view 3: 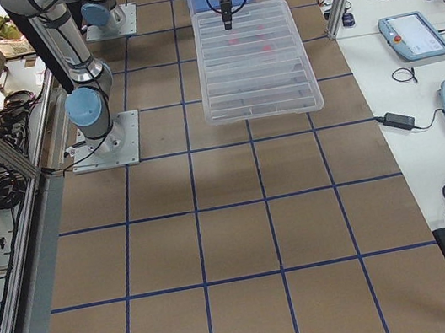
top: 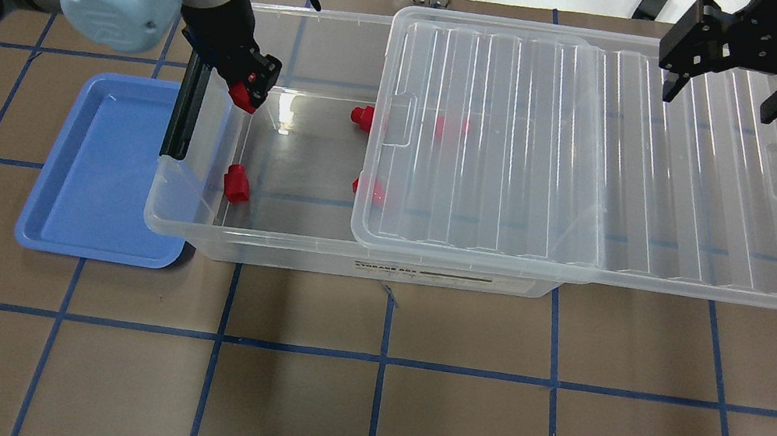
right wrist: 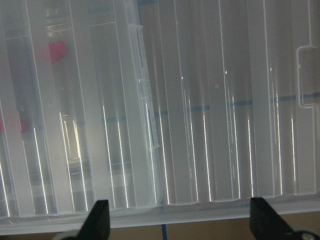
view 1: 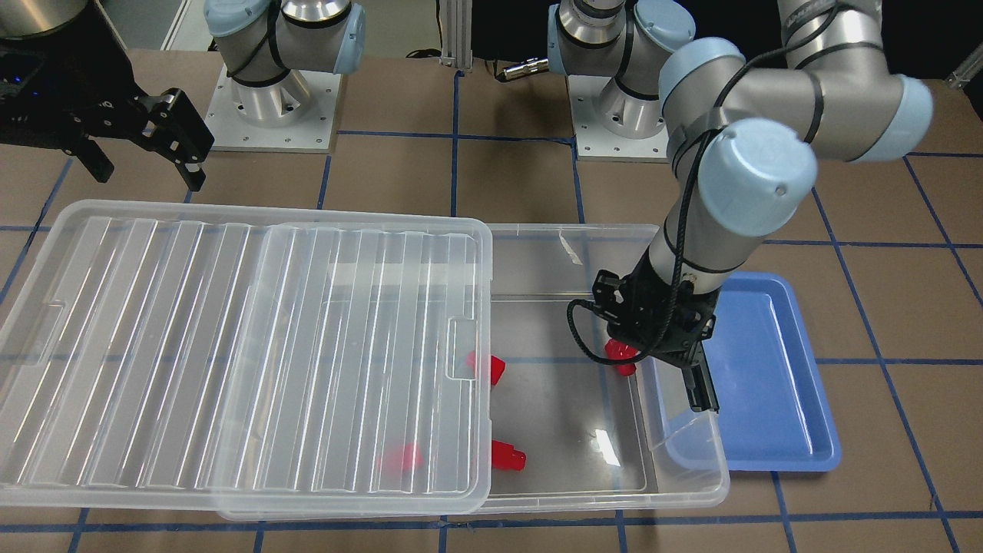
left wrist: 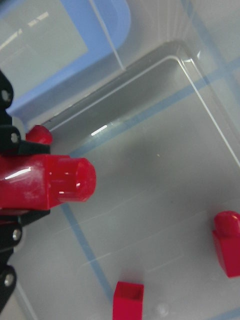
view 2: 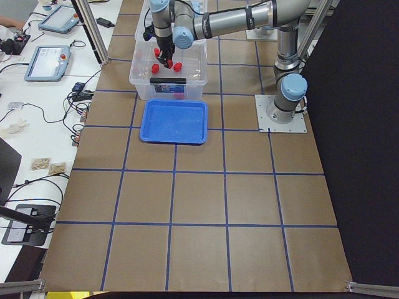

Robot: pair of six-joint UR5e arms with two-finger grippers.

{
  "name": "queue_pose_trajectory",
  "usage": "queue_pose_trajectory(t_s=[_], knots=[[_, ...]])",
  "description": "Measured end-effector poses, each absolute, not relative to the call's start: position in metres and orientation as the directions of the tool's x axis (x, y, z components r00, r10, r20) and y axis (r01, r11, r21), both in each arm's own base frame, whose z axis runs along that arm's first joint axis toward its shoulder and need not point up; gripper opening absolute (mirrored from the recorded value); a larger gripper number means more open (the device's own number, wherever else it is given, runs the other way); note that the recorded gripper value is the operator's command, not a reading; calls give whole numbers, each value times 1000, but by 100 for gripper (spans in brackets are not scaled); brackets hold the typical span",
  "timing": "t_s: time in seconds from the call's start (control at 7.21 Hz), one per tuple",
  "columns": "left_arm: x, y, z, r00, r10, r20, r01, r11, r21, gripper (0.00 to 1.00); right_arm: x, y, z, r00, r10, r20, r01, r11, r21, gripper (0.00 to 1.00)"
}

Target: Place red block in blue tray from box

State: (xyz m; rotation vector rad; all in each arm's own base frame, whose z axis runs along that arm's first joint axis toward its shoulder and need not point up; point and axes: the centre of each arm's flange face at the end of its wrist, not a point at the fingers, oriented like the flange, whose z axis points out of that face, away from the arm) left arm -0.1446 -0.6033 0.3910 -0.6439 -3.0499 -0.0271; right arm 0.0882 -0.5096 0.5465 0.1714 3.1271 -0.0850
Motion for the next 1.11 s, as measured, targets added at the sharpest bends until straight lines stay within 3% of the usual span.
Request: queue_pose_trajectory(t_s=[0.28,0.55,1.11], knots=[[-86,-606,437,-963,267,29,268,963,16,0,88,-510,546,-994,109,-10,109,993,-53,100],[14,-610,435,-993,107,40,108,994,34,0,88,-510,545,-994,105,-7,105,993,-52,100],[88,-601,334,-995,68,68,73,994,82,0,87,-511,544,-996,94,-2,94,994,-52,100]])
